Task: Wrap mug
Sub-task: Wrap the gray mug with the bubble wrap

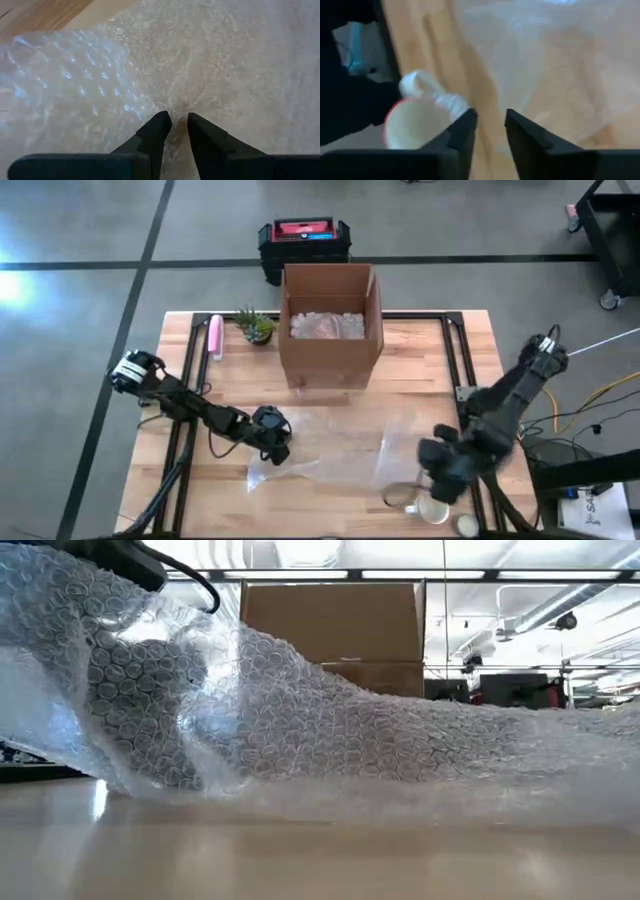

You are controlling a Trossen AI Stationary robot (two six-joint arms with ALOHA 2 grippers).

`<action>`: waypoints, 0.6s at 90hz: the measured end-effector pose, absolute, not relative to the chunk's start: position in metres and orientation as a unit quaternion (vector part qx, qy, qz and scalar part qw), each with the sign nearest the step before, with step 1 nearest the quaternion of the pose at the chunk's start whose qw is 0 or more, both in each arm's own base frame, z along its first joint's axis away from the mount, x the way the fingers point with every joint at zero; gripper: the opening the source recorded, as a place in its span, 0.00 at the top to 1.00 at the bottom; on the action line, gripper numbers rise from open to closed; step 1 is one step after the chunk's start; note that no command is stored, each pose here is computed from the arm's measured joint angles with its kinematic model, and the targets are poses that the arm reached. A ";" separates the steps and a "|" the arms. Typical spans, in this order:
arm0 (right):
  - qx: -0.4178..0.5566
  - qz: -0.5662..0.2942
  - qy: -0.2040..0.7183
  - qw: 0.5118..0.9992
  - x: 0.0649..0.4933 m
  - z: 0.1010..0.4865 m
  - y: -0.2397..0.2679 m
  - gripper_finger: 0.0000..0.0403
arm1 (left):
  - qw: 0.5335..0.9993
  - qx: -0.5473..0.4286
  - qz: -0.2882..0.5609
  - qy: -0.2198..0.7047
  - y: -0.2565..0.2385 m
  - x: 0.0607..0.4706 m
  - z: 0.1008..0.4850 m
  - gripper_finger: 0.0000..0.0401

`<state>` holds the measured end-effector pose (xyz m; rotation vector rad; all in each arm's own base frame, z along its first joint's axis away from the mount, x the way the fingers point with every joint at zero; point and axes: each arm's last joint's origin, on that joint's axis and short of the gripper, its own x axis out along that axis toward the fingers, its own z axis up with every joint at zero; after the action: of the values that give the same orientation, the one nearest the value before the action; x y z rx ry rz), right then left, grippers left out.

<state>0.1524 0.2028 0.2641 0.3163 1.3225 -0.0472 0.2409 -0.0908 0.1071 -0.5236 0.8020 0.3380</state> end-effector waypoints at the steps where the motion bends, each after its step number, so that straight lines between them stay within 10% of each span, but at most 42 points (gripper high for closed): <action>1: 0.145 -0.021 0.611 0.778 0.150 0.264 0.205 0.68 | 0.874 -0.251 0.162 0.384 -0.091 0.241 0.107 0.81; 25: 0.089 -0.054 0.622 0.776 0.135 0.230 0.235 0.46 | 0.876 -0.257 0.157 0.376 -0.091 0.242 0.108 0.81; 54: 0.081 -0.068 0.689 0.717 0.149 0.198 0.243 0.44 | 0.877 -0.261 0.154 0.372 -0.092 0.243 0.109 0.81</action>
<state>0.1493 0.2431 0.1984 0.1783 1.5257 -0.1497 0.2432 -0.0918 0.1090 -0.5435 0.7766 0.3219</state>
